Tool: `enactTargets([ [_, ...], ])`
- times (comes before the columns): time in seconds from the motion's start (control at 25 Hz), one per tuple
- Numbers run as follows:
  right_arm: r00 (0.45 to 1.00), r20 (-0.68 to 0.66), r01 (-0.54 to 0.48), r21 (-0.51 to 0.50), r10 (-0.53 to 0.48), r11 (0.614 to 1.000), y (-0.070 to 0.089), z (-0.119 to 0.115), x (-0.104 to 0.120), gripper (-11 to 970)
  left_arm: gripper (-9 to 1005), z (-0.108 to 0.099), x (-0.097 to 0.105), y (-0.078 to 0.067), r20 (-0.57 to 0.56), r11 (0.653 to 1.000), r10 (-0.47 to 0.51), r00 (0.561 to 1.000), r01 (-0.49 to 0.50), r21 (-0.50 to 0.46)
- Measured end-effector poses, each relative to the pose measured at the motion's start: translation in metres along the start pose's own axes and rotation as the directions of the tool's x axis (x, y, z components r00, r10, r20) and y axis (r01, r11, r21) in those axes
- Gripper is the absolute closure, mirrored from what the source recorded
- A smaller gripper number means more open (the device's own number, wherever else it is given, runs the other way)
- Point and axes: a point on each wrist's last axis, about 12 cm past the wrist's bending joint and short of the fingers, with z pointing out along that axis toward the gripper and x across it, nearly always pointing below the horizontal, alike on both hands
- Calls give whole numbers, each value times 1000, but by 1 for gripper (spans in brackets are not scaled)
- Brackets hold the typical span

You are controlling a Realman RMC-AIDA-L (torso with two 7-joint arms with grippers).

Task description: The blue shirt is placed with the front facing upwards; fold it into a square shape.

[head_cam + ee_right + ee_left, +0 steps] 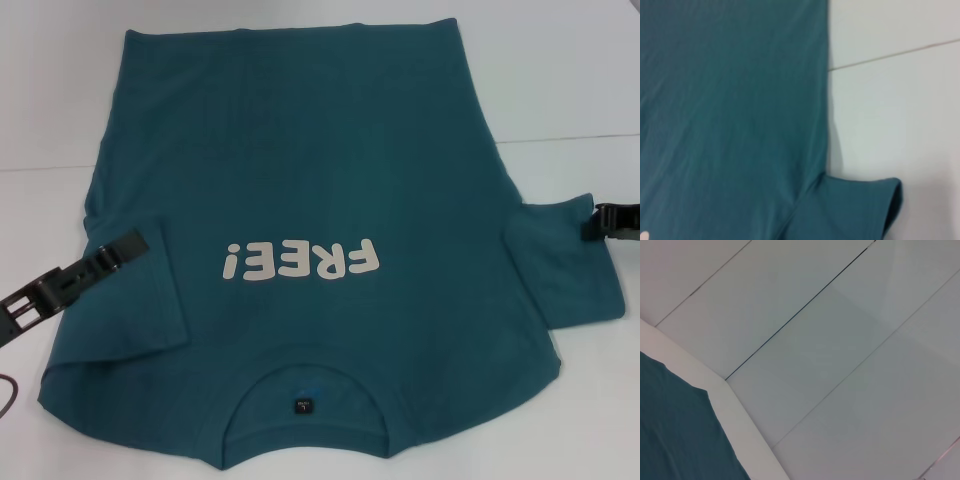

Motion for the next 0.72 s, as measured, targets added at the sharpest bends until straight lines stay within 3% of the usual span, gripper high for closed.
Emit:
enactTargets([
  [0.44, 998, 56, -21, 21, 20, 1000, -5, -15, -16, 913, 198, -4, 4, 0, 4, 1000, -9, 1000, 9, -9],
  [0.72, 996, 89, 29, 1, -29, 1000, 17, -14, -41, 903, 199, -4, 4, 1, 4, 1000, -10, 1000, 10, -10],
])
